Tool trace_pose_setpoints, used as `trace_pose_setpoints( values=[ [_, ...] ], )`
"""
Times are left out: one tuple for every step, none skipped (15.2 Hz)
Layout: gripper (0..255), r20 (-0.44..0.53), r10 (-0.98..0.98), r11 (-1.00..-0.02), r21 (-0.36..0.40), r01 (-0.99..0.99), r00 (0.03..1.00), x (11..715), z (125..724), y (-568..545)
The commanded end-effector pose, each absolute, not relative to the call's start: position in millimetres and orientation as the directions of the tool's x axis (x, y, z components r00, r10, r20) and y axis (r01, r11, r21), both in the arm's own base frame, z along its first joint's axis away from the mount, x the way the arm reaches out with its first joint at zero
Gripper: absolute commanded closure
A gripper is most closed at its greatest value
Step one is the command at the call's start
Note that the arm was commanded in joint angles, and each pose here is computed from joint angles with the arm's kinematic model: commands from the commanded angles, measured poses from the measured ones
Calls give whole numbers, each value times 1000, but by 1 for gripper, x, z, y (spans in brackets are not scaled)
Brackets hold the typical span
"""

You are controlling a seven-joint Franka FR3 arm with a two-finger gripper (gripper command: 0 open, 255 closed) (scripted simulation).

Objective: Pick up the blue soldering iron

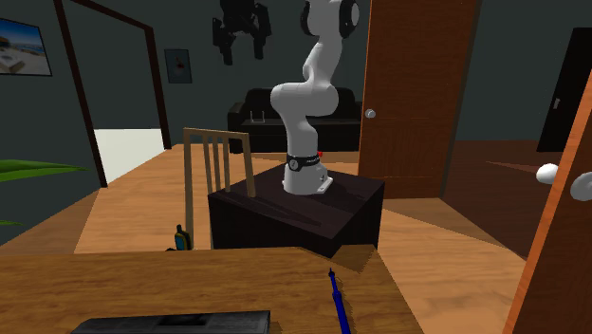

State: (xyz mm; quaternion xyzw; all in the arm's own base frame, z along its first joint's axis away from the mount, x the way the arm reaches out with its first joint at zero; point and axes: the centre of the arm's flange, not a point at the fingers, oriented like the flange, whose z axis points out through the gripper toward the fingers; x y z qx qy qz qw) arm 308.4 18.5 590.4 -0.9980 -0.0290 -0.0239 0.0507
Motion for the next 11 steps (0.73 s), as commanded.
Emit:
trace_pose_setpoints(
  values=[
    [0,51,55,-993,-100,60,997,308,590,18],
    [0,48,69,-992,-100,74,996,314,580,25],
    [0,46,83,-991,-100,88,995,319,570,32],
    [0,43,97,-990,-99,101,994,324,559,39],
    [0,41,111,-988,-99,115,993,329,549,46],
    [0,39,125,-987,-99,128,991,334,539,53],
    [0,36,139,-985,-99,142,990,339,528,60],
    [0,34,153,-983,-100,155,988,343,518,67],
    [0,31,166,-981,-100,169,986,348,508,74],
    [0,29,180,-978,-100,182,983,352,497,81],
    [0,26,194,-976,-100,195,981,356,487,88]
  ],
)
